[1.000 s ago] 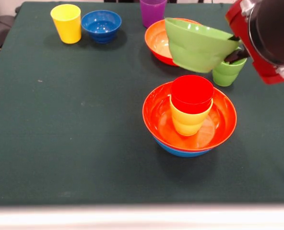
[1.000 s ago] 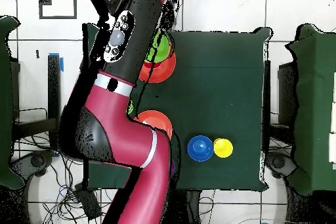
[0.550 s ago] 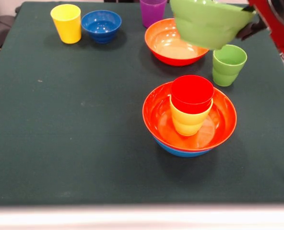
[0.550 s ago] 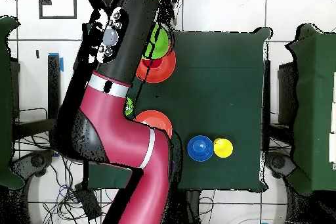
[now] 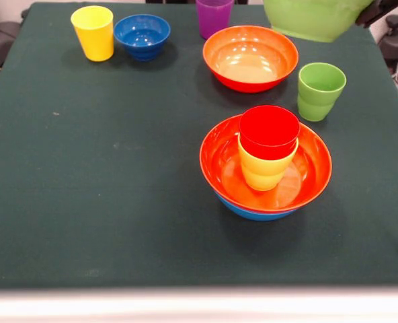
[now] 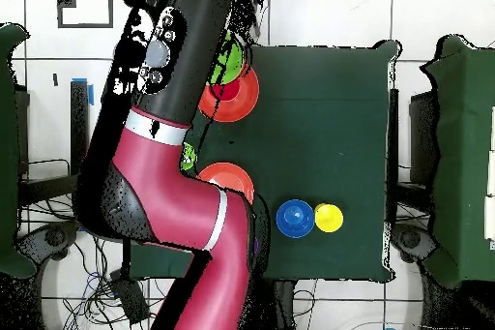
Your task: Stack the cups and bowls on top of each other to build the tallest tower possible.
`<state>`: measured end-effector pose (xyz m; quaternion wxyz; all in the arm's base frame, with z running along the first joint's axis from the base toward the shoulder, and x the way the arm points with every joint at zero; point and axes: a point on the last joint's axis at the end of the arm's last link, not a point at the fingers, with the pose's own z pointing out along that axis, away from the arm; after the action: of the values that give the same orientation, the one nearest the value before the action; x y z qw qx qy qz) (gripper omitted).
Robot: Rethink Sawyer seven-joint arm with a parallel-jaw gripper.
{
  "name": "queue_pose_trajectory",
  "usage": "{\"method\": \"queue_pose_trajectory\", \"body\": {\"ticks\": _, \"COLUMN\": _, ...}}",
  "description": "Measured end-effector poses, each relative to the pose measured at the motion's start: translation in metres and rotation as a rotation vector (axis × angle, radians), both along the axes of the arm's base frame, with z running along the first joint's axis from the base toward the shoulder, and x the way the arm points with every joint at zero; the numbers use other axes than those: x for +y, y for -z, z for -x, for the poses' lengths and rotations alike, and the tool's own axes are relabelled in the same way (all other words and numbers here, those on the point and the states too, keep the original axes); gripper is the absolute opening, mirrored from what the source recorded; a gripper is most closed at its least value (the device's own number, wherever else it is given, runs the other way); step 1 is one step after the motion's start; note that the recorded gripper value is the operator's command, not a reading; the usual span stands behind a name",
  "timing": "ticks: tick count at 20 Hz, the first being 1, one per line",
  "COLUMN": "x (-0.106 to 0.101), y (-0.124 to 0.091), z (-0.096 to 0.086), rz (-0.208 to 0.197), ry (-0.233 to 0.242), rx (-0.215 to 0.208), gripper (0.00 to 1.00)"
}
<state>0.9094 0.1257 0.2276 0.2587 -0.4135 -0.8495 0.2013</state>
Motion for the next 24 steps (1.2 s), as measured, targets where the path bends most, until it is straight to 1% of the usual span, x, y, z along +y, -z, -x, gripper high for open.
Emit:
{"method": "queue_pose_trajectory", "body": {"ticks": 4, "x": 0.002, "y": -0.002, "z": 0.003, "rz": -0.010, "ry": 0.012, "rx": 0.023, "gripper": 0.00}}
{"method": "queue_pose_trajectory", "body": {"ticks": 6, "x": 0.004, "y": -0.003, "z": 0.005, "rz": -0.018, "ry": 0.024, "rx": 0.046, "gripper": 0.00}}
{"method": "queue_pose_trajectory", "body": {"ticks": 9, "x": 0.005, "y": -0.006, "z": 0.008, "rz": -0.021, "ry": 0.038, "rx": 0.071, "gripper": 0.00}}
{"method": "queue_pose_trajectory", "body": {"ticks": 10, "x": 0.006, "y": -0.008, "z": 0.010, "rz": -0.019, "ry": 0.044, "rx": 0.081, "gripper": 0.00}}
{"method": "queue_pose_trajectory", "body": {"ticks": 12, "x": 0.007, "y": -0.012, "z": 0.011, "rz": -0.016, "ry": 0.050, "rx": 0.090, "gripper": 0.00}}
{"method": "queue_pose_trajectory", "body": {"ticks": 13, "x": 0.008, "y": -0.019, "z": 0.013, "rz": -0.011, "ry": 0.055, "rx": 0.096, "gripper": 0.00}}
{"method": "queue_pose_trajectory", "body": {"ticks": 17, "x": 0.012, "y": -0.034, "z": 0.016, "rz": -0.005, "ry": 0.057, "rx": 0.098, "gripper": 0.00}}
{"method": "queue_pose_trajectory", "body": {"ticks": 21, "x": 0.026, "y": -0.055, "z": 0.024, "rz": -0.013, "ry": 0.047, "rx": 0.098, "gripper": 0.00}}
{"method": "queue_pose_trajectory", "body": {"ticks": 24, "x": 0.036, "y": -0.066, "z": 0.031, "rz": -0.019, "ry": 0.036, "rx": 0.102, "gripper": 0.00}}
